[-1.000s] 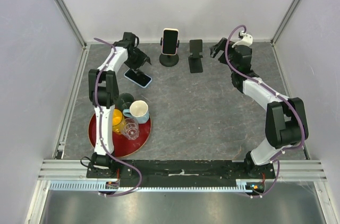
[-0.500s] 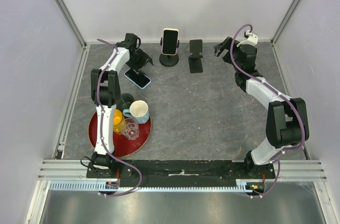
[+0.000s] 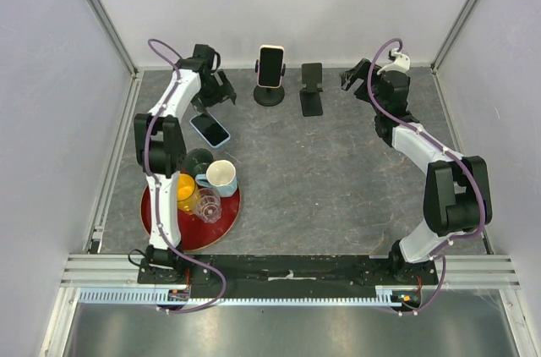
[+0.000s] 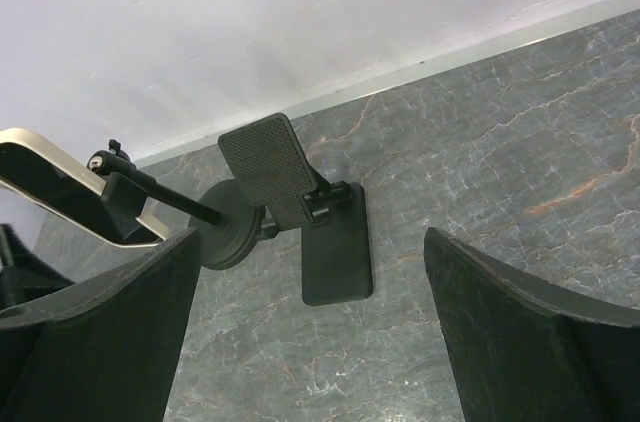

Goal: Place the phone on the phone stand

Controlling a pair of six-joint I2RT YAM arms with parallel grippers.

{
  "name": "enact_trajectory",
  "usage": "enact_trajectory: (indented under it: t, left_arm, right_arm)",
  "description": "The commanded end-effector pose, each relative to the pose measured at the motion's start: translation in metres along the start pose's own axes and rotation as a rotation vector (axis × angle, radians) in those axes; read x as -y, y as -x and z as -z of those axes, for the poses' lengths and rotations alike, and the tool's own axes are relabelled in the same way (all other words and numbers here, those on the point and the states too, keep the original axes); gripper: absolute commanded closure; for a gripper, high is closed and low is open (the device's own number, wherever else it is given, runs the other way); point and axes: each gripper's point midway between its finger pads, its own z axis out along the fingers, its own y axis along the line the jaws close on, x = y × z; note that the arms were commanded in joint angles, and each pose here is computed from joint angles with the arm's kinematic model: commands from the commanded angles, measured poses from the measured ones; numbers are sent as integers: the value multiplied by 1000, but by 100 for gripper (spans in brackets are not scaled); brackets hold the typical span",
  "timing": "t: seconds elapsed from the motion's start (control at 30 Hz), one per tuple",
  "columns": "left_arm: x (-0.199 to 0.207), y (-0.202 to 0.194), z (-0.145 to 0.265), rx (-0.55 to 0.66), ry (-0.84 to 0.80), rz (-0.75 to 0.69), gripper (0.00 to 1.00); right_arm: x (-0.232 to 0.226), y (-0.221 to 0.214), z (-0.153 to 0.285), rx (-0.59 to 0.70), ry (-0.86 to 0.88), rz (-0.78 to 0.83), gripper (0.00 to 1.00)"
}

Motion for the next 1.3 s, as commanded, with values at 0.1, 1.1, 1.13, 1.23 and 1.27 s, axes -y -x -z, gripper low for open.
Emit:
enact_trajectory:
  t: [0.1,1.1,1.13,1.23,1.27]
  left_arm:
    - [-48,26,62,99,176,-129,0]
    - [-63,-30,-15,-118,10,263,0]
    - [-62,-30,-15,-112,19,265,0]
    - [-70,-29,-17,-83,105,287,0]
    - [-73,-33,-15,-96,137,292,0]
  right_arm:
    - [-7,0,-5,10,51,-9,2]
    - [3,0,-5,14,55,-33,2]
    - [3,0,-5,14,55,-33,2]
    - [5,1,-5,16,52,-35,2]
    - [5,2,-4,18,52,-37,2]
